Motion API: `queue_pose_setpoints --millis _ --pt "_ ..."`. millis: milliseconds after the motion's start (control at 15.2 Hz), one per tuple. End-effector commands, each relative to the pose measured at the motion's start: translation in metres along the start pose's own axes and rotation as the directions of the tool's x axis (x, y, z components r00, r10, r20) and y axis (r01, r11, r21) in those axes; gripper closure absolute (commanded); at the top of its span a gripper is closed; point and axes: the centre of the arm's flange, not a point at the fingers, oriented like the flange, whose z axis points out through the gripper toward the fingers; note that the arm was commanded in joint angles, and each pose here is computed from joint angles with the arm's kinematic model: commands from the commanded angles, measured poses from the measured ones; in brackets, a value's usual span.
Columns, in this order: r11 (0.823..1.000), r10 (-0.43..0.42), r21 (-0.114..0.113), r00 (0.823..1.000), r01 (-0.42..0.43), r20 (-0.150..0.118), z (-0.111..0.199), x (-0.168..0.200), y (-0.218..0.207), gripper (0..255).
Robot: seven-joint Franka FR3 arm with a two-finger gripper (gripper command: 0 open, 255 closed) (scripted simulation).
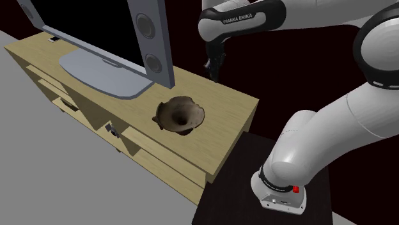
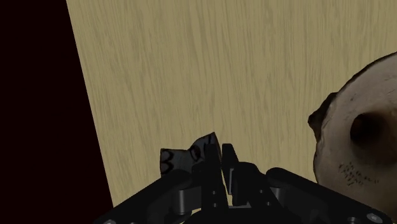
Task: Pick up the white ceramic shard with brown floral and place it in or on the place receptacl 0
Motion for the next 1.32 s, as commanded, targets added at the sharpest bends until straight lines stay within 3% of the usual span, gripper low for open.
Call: queue_pose_setpoints --millis 0,264,1254 --pt "1.0 0.0 0.0 1.0 0.0 0.001 -0.012 -0.001 0.0 255" --pt "1.0 0.0 0.0 1.0 0.0 0.001 -0.031 -0.002 0.001 255" --pt "1.0 0.0 0.0 1.0 0.0 0.001 -0.038 0.014 -0.197 255"
